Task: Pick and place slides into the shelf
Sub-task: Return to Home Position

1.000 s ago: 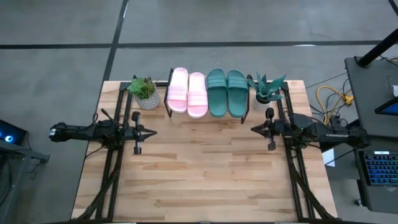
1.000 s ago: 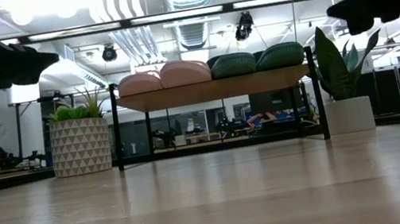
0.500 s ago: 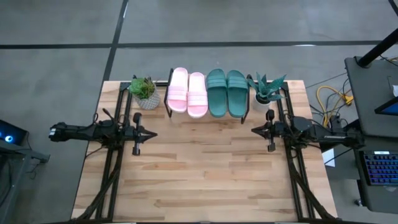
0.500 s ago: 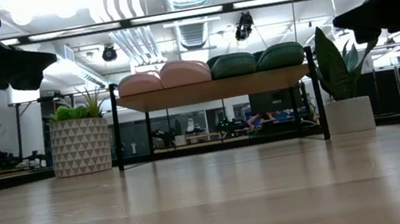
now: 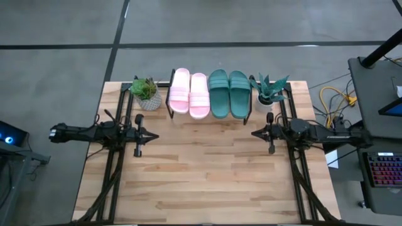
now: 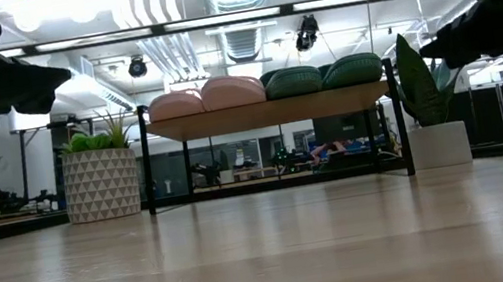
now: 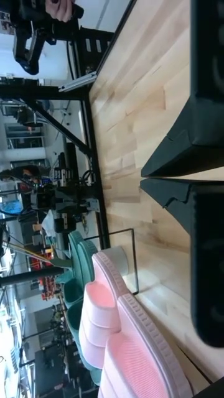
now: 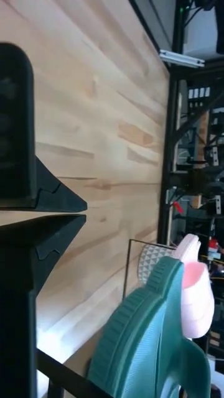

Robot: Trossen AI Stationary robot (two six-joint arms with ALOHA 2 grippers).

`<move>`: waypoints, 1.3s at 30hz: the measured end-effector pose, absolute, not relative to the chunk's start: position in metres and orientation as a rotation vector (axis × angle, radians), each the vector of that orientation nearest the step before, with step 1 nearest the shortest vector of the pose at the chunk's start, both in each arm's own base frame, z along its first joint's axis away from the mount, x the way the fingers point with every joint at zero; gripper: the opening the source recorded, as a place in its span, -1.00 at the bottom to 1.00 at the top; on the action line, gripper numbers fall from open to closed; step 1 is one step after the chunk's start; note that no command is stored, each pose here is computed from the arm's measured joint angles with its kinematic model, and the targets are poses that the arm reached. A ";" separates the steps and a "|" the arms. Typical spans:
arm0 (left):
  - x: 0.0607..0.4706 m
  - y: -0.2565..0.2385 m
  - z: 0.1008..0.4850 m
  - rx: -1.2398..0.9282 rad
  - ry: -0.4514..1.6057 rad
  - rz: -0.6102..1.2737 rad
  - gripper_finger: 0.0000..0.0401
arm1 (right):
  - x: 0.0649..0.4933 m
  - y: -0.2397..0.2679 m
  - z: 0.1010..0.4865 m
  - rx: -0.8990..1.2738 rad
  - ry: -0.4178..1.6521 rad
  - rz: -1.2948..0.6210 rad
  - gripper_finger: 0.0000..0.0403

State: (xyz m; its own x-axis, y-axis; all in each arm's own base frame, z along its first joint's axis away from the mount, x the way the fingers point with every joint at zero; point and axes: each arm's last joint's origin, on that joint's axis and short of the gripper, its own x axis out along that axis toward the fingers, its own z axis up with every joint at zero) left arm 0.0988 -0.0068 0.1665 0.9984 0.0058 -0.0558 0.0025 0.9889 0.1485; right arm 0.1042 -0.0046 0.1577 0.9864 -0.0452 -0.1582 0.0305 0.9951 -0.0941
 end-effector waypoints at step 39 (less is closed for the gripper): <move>0.101 -0.007 0.165 0.151 0.077 0.003 -1.00 | 0.096 -0.004 0.169 -0.105 0.043 -0.041 -0.96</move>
